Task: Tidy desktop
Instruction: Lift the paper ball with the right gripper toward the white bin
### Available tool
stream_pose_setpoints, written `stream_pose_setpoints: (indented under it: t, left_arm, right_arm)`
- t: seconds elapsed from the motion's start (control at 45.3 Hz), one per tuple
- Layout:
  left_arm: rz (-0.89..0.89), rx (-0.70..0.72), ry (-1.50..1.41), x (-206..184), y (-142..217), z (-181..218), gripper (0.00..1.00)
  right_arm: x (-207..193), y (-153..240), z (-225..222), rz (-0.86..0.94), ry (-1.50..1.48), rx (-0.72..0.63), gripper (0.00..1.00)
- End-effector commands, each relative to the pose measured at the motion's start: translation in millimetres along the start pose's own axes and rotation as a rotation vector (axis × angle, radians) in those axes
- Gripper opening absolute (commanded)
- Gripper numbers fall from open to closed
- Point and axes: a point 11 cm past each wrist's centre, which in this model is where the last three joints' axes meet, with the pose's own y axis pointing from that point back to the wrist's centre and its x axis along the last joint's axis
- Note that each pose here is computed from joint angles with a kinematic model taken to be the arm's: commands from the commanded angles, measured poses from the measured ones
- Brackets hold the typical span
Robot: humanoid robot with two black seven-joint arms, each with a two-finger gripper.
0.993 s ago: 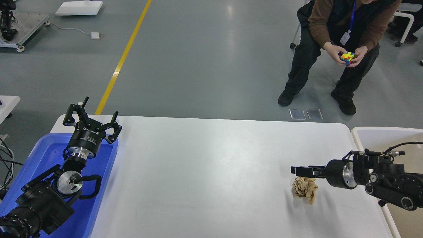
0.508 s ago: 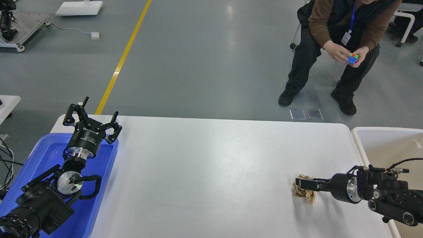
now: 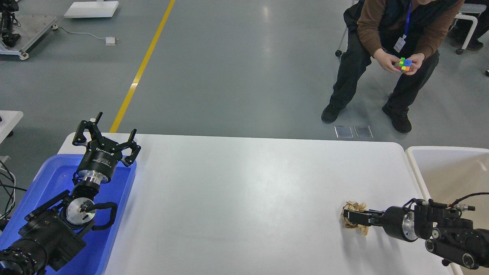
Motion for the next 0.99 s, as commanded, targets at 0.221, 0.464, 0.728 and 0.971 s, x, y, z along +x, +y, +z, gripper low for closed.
stream_pose_setpoints:
  t: [0.221, 0.464, 0.728, 0.971]
  left_arm:
    - [-0.001, -0.001, 0.0, -0.3, -0.3, 0.2, 1.0]
    - [0.001, 0.0, 0.0, 0.3, 0.3, -0.1, 1.0]
    - [0.001, 0.0, 0.0, 0.3, 0.3, -0.1, 1.0]
    - [0.001, 0.0, 0.0, 0.3, 0.3, -0.1, 1.0]
  right_arm:
    - [-9.1, -8.1, -3.8, 0.046, 0.012, 0.026, 0.87]
    - [-9.6, -6.9, 0.5, 0.042, 0.019, 0.014, 0.6]
    - [-12.5, -5.9, 2.6, 0.033, 0.015, 0.009, 0.05]
    - [-0.2, 4.1, 11.6, 0.054, 0.013, -0.004, 0.0]
